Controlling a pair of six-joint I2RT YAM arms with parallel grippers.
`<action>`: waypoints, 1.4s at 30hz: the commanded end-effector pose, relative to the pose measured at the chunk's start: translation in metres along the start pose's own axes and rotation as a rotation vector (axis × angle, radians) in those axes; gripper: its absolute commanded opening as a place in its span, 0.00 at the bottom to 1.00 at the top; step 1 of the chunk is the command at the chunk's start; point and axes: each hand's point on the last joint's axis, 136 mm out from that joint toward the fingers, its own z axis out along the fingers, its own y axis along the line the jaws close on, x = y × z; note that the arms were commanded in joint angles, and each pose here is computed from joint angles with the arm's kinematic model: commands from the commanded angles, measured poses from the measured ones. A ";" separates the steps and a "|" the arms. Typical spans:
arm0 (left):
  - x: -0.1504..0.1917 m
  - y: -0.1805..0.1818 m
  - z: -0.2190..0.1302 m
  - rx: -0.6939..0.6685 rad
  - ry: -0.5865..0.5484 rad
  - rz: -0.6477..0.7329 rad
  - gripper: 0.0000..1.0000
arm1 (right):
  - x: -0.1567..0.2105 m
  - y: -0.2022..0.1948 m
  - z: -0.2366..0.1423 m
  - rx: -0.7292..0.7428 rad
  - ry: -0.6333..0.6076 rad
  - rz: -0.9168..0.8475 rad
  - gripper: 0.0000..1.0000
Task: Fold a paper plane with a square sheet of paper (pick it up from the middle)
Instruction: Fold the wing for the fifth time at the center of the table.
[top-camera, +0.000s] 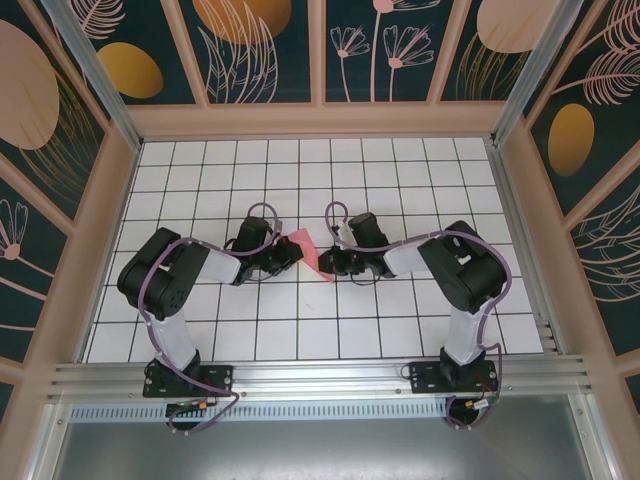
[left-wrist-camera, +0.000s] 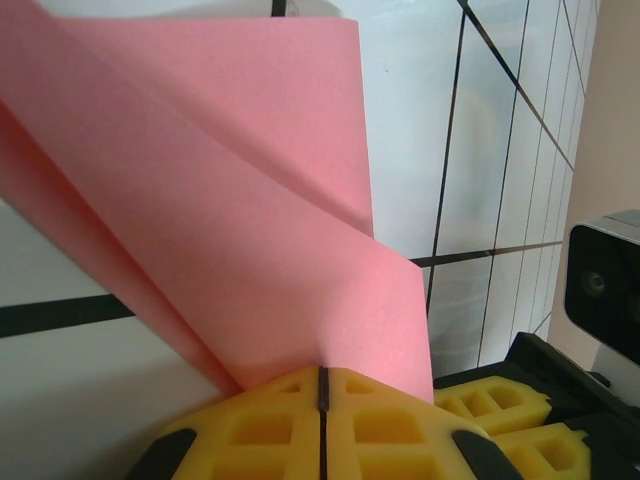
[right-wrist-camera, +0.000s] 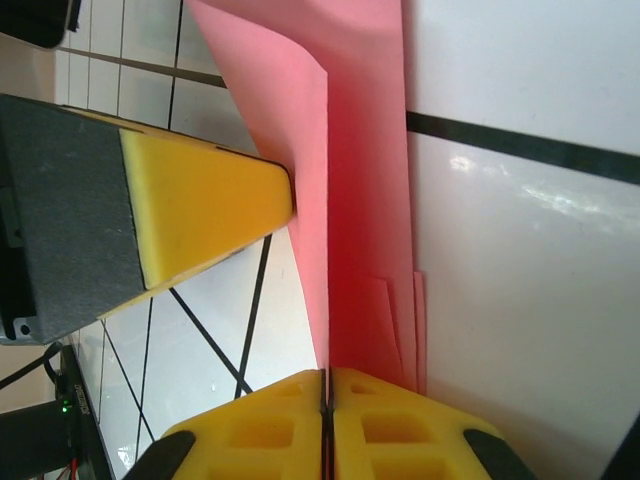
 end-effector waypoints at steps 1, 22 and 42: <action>-0.005 -0.016 -0.005 0.024 -0.012 0.053 0.10 | 0.009 -0.007 0.000 -0.001 0.024 0.020 0.08; 0.018 -0.023 0.004 0.054 0.056 0.064 0.10 | 0.021 -0.038 0.008 0.122 0.076 0.094 0.07; 0.018 0.011 0.013 -0.072 0.051 0.035 0.07 | 0.007 -0.006 -0.004 0.042 0.062 0.072 0.17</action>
